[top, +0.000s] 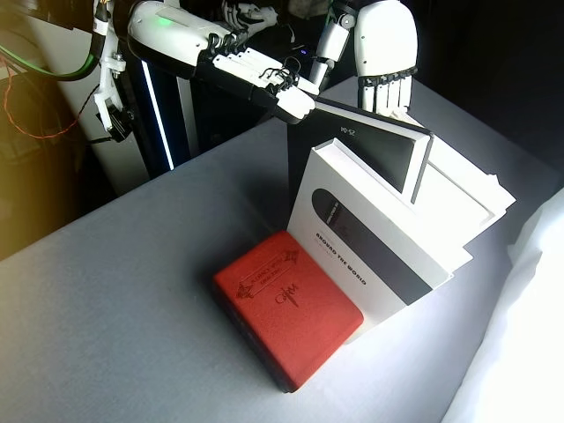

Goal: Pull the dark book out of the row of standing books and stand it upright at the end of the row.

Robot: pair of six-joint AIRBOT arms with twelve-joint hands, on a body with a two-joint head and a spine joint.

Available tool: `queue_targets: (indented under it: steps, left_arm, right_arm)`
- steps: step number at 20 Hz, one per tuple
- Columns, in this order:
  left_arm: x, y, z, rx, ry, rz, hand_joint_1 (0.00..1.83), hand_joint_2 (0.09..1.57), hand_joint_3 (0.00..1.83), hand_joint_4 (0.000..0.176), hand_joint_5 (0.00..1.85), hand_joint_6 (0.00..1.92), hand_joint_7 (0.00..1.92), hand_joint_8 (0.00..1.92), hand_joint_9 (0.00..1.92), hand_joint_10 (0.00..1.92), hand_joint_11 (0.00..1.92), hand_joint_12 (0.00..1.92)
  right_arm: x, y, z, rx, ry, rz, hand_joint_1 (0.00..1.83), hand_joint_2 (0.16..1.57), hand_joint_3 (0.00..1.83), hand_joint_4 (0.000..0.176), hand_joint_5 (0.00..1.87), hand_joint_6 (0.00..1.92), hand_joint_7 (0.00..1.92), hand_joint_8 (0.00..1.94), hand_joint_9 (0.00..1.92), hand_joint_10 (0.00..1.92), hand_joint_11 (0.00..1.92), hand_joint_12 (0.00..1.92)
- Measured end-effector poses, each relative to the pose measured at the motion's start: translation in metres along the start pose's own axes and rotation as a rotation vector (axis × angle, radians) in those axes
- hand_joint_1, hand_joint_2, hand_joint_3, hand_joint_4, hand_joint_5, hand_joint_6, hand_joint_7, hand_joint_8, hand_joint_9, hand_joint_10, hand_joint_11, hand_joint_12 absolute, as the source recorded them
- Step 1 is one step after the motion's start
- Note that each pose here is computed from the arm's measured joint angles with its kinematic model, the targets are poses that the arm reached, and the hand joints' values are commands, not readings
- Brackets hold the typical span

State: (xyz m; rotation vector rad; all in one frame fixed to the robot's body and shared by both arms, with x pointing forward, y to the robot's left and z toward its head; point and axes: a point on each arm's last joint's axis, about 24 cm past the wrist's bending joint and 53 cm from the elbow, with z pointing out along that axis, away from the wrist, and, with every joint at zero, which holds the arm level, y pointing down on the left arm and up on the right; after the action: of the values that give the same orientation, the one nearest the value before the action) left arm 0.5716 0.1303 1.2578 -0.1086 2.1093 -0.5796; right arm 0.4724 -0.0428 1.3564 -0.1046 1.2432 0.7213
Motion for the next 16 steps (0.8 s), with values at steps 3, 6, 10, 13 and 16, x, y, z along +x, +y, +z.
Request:
queue_targets:
  steps: [3,6,10,13,16]
  left_arm:
    - [0.000,0.000,0.000,0.000,0.000,0.000,0.00,1.18,0.00,0.000,0.13,0.00,0.11,0.00,0.09,0.00,0.09,0.01]
    - [0.000,0.000,0.000,0.000,0.000,0.000,0.00,1.19,0.00,0.000,0.12,0.00,0.10,0.00,0.09,0.00,0.10,0.01]
    - [0.000,0.001,0.000,-0.003,0.002,0.000,0.00,1.17,0.00,0.000,0.14,0.00,0.12,0.00,0.11,0.00,0.11,0.01]
    - [0.000,0.000,0.000,0.002,0.002,-0.001,0.00,1.19,0.00,0.000,0.13,0.00,0.10,0.00,0.08,0.00,0.09,0.00]
    - [0.000,0.001,0.000,-0.003,0.002,-0.001,0.00,1.18,0.00,0.000,0.10,0.00,0.09,0.00,0.07,0.00,0.07,0.00]
  right_arm:
    - [0.011,0.001,-0.006,0.016,0.052,0.008,0.00,1.16,0.00,0.000,0.12,0.01,0.11,0.01,0.07,0.01,0.00,0.19]
    - [0.028,0.005,-0.013,0.017,0.126,0.004,0.00,1.16,0.00,0.000,0.11,0.00,0.10,0.00,0.06,0.00,0.00,0.18]
    - [0.059,-0.007,-0.021,0.068,0.256,0.042,0.00,1.17,0.00,0.000,0.09,0.00,0.08,0.00,0.04,0.00,0.00,0.12]
    - [0.052,-0.004,-0.019,0.052,0.224,0.020,0.00,1.16,0.00,0.000,0.11,0.01,0.10,0.00,0.06,0.00,0.00,0.15]
    - [0.065,-0.006,-0.023,0.058,0.270,0.022,0.00,1.17,0.00,0.000,0.12,0.01,0.10,0.00,0.06,0.00,0.00,0.12]
